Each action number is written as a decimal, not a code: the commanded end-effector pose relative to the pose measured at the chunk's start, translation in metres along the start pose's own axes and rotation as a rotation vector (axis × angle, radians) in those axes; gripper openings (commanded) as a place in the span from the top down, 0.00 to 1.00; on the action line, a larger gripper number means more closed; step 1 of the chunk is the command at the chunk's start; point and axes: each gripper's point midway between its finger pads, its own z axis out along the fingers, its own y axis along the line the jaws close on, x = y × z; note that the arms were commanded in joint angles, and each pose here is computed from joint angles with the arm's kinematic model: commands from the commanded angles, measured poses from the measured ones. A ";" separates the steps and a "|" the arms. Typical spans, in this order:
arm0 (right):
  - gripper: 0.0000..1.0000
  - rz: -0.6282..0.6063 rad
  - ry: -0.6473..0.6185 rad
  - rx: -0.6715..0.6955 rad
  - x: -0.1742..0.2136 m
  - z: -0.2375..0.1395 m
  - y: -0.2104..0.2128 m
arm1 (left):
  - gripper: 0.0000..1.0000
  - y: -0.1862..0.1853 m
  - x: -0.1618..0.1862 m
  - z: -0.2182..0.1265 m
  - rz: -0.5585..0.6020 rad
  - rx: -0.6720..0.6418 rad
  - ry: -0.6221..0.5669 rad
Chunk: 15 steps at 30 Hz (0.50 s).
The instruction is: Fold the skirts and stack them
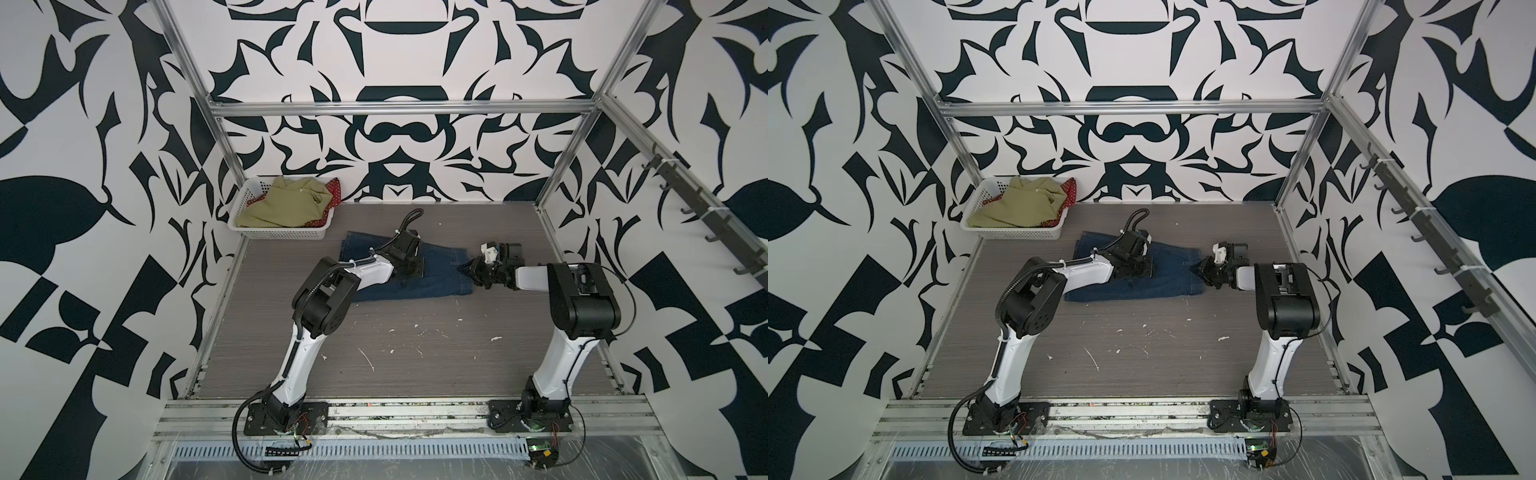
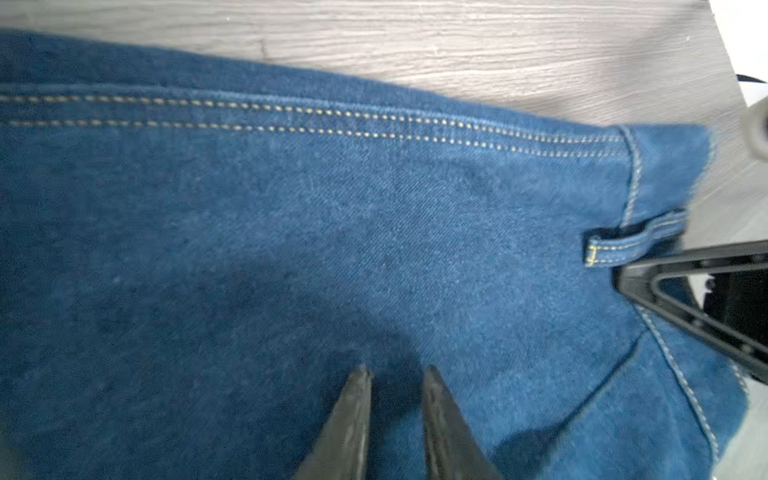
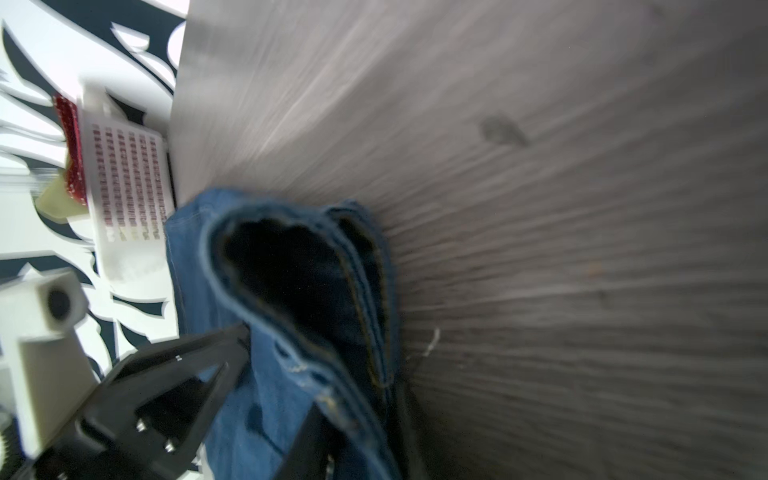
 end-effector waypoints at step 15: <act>1.00 0.015 -0.094 0.127 -0.007 -0.052 -0.004 | 0.69 -0.006 -0.024 -0.049 0.010 -0.040 -0.074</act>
